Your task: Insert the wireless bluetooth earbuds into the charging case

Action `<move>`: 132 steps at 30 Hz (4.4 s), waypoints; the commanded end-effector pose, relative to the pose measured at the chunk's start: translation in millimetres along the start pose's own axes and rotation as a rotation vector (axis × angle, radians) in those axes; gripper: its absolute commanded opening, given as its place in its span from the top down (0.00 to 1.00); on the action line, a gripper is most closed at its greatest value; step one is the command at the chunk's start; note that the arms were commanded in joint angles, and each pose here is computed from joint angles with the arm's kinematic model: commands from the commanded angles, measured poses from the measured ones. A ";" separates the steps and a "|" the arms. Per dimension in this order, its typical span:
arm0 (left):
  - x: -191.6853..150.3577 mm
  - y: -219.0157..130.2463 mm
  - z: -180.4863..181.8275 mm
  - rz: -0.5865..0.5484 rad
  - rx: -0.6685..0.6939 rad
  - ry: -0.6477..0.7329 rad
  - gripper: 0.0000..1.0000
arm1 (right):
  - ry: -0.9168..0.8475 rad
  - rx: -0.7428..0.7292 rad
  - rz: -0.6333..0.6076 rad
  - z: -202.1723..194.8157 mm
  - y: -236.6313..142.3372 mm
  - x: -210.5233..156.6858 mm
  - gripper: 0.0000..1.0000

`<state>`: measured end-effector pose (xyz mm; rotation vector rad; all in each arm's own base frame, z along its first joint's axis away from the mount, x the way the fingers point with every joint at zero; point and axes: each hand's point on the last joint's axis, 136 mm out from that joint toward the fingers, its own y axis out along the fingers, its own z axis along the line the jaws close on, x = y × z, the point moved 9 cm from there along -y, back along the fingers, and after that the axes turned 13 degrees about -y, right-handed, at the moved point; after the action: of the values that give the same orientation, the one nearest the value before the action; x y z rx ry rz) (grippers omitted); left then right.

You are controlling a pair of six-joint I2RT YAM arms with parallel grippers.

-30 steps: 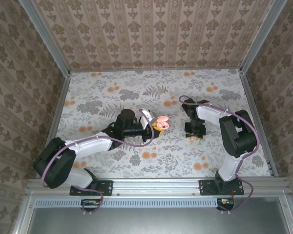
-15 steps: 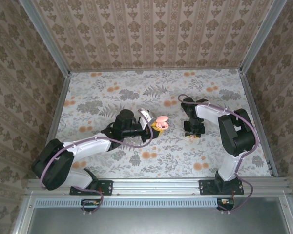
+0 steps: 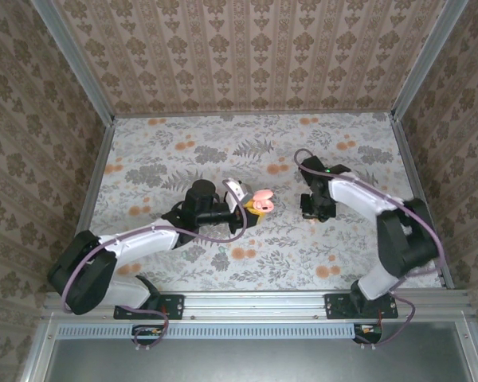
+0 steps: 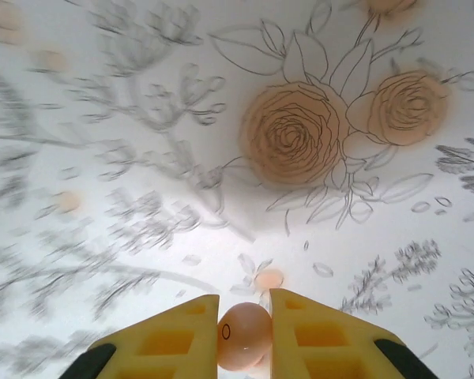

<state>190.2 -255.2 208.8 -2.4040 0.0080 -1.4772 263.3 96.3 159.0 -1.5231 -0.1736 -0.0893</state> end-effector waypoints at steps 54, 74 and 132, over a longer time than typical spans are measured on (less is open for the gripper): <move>42.1 -11.3 -27.0 -0.061 -0.233 0.082 1.00 | -0.604 0.635 -0.520 93.1 -151.3 -16.7 0.86; 46.7 -11.6 -32.0 -0.066 -0.252 0.096 1.00 | -0.645 0.641 -0.484 91.3 -143.3 -14.5 0.76; 40.3 -5.1 -35.3 -0.057 -0.258 0.096 1.00 | -0.542 0.542 -0.582 79.8 -177.5 -9.9 0.56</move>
<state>187.6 -264.4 247.5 -2.5170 0.1107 -1.6206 217.0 172.3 317.3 -0.8700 -0.9528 0.0020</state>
